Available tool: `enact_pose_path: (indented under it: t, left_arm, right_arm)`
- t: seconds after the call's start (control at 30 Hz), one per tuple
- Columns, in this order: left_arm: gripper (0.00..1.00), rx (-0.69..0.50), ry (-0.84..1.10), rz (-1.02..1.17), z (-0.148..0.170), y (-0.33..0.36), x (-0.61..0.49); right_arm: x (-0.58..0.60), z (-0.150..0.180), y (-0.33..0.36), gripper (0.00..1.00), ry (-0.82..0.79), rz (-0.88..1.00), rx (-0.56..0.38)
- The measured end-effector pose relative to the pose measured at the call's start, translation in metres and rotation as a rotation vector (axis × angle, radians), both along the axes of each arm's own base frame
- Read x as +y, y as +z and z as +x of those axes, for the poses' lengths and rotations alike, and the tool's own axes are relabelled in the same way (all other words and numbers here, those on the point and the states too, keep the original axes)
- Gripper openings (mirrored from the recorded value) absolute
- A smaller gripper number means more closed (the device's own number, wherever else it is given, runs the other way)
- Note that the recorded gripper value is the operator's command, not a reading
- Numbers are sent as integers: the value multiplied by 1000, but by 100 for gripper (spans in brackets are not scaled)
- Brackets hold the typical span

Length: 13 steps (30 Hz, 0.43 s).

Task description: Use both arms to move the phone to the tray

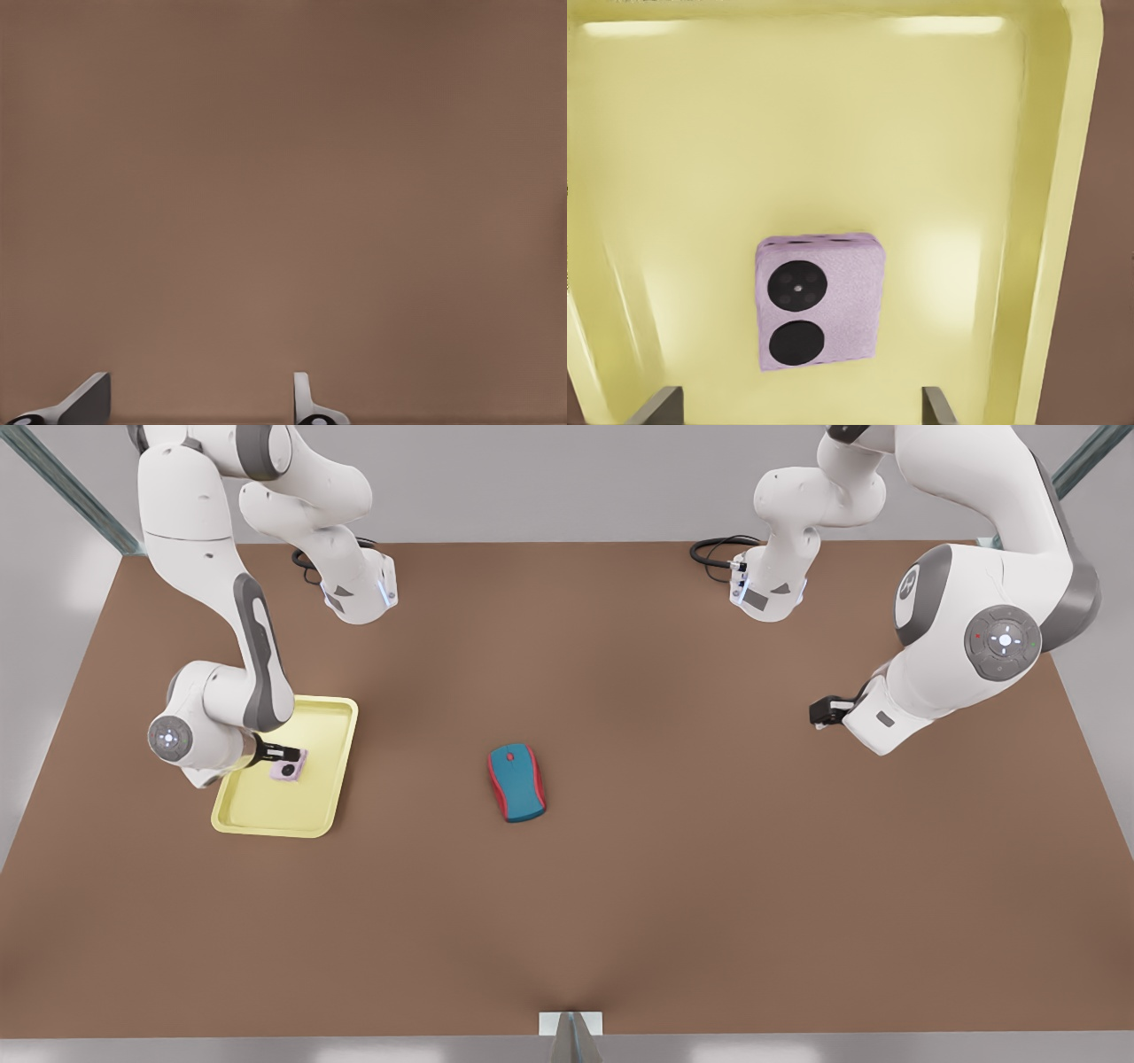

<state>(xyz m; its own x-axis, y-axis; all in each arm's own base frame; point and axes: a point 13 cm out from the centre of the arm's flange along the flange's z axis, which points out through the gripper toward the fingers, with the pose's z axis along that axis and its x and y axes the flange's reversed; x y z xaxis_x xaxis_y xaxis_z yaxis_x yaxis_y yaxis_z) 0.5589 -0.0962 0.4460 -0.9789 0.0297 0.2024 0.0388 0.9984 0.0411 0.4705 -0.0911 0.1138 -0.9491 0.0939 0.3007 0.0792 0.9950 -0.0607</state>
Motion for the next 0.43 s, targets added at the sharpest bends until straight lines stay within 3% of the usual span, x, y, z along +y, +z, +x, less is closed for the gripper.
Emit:
enact_pose_path:
  t: [0.1, 0.23, 0.33, 0.43]
  left_arm:
    - [100, -12, 1, 0, 1, 5, 0]
    - [100, -41, 6, 11, 12, 7, 3]
    - [100, -55, 10, 14, 19, 4, 4]
    - [100, -65, 10, 15, 21, 4, 3]
  right_arm:
    - [3, 53, 60, 100, 76, 15, -118]
    - [8, 145, 236, 100, 129, 6, -347]
    - [26, 150, 335, 100, 140, 25, -400]
    - [30, 129, 371, 100, 133, 61, -372]
